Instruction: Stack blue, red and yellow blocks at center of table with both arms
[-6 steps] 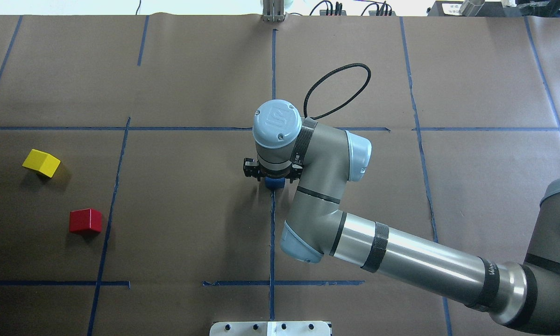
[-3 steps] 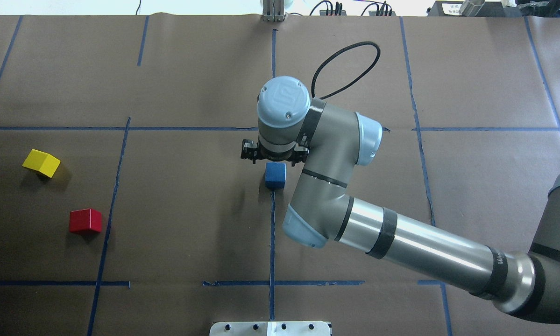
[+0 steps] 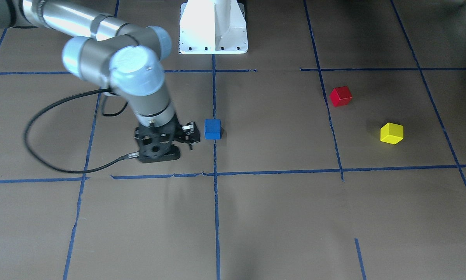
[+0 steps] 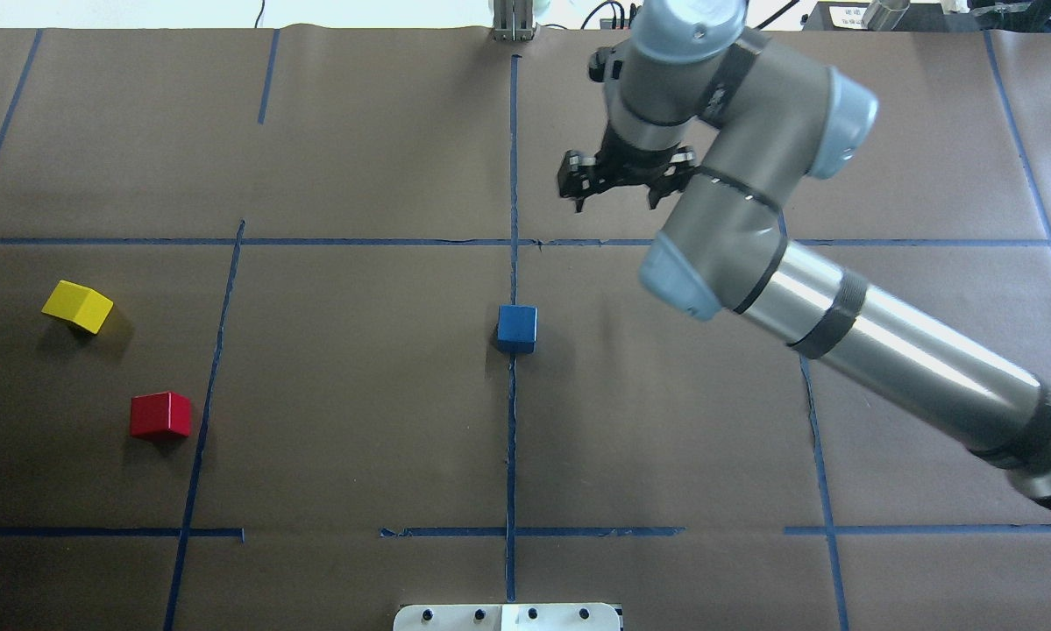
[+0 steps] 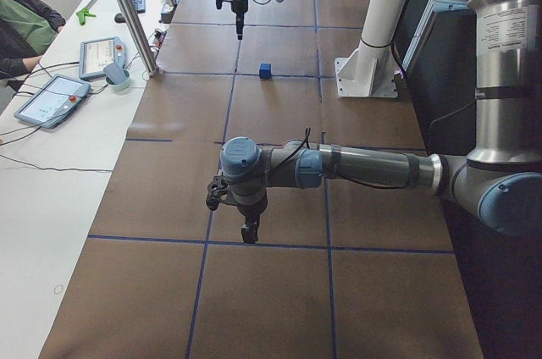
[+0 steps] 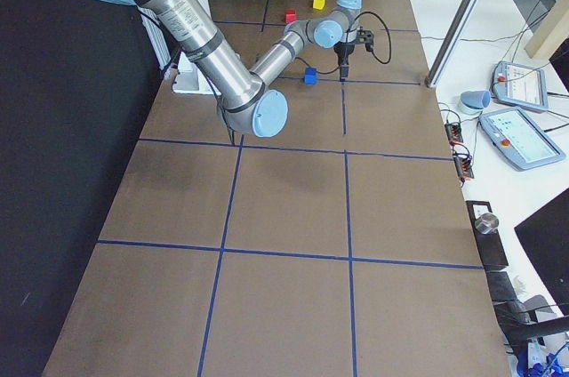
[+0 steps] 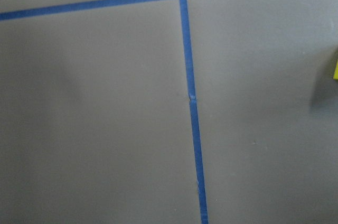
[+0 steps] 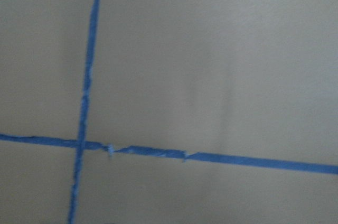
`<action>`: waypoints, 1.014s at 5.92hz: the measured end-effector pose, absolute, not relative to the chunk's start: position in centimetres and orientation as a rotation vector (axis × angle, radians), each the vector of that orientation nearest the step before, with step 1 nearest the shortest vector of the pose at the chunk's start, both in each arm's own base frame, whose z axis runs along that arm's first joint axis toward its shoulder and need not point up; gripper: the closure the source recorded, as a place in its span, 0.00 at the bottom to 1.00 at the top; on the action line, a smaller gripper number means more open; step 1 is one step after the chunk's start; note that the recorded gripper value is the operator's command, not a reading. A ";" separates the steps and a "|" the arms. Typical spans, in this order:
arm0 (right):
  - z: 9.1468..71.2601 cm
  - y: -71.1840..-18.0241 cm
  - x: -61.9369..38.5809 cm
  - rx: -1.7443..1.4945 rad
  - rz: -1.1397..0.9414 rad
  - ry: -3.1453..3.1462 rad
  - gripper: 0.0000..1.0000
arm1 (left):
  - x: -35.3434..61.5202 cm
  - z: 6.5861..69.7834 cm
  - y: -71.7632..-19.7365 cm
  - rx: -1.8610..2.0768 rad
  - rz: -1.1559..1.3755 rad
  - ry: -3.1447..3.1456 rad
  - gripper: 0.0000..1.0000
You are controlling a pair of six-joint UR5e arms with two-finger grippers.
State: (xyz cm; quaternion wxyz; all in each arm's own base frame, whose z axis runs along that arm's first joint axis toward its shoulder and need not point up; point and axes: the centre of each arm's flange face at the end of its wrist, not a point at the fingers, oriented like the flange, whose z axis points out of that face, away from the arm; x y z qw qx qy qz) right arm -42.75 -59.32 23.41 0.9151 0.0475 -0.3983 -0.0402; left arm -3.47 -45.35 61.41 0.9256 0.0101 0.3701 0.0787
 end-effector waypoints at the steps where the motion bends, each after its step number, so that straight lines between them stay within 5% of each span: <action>1: 28.5 -62.1 -35.4 0.116 -0.158 -0.813 0.00 | -3.3 60.0 -46.9 0.050 0.174 0.760 0.00; 3: 38.8 -62.5 -20.7 0.189 -0.297 -0.782 0.00 | -3.2 58.7 -48.1 0.090 0.195 0.763 0.00; 6: 55.0 -47.3 -2.4 0.174 -0.345 -0.726 0.01 | -2.0 58.3 -48.2 0.161 0.246 0.764 0.00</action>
